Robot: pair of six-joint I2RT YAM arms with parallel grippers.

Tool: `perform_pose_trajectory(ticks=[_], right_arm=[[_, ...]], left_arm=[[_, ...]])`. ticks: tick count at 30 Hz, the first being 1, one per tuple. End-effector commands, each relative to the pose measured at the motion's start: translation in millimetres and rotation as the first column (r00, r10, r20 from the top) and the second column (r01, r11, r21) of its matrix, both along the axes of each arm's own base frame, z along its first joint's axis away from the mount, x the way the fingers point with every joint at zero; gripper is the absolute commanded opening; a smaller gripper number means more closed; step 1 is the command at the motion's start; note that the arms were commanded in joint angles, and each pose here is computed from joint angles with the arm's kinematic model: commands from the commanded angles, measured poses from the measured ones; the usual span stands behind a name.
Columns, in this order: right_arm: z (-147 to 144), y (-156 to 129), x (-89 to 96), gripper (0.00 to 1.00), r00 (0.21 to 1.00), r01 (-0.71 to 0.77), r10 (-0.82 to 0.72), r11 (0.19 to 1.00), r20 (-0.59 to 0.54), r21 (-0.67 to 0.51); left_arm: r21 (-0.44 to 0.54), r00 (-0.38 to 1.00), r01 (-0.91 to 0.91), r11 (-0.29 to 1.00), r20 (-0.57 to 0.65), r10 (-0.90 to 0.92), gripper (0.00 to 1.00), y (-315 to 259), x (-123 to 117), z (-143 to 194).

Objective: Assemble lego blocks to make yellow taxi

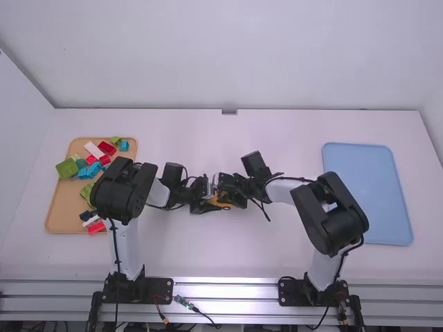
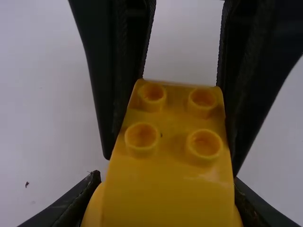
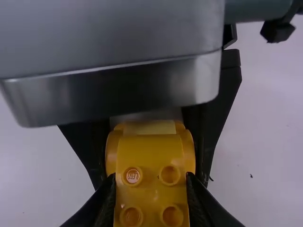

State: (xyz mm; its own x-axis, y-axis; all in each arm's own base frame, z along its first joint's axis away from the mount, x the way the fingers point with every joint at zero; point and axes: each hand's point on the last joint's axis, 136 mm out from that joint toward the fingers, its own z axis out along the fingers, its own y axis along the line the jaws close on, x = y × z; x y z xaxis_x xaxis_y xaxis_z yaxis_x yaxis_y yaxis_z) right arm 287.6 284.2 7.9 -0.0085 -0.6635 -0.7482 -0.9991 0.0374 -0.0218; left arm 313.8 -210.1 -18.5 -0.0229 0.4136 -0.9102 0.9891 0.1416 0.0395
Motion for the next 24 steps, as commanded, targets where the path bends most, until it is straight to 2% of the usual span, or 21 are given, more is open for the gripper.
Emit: perform_pose_trajectory(ticks=[1, 13, 22, 24], right_arm=[[-34.3, -17.7, 4.8, 0.3, 0.995, 0.092, -0.097, 0.989, -0.037, -0.118], [-25.8, -15.6, 5.3, 0.38, 0.995, 0.089, -0.092, 0.991, -0.029, -0.1], [-12.8, -11.1, 4.5, 0.39, 0.997, 0.075, -0.076, 0.995, -0.022, -0.066], [-8.4, -10.2, 4.7, 0.43, 0.997, 0.071, -0.072, 0.996, -0.022, -0.049]], left_arm=[[0.026, 0.999, 0.002, 1.0, -0.049, -0.001, 0.35, -2.9, -9.0, -12.5], [0.026, 0.999, 0.003, 1.0, -0.049, -0.001, 0.35, -3.0, -9.2, -12.6], [0.028, 0.998, 0.002, 1.0, -0.056, -0.001, 0.36, -2.8, -9.8, -13.2], [0.028, 0.998, 0.002, 1.0, -0.056, -0.001, 0.37, -2.6, -10.2, -13.4]])
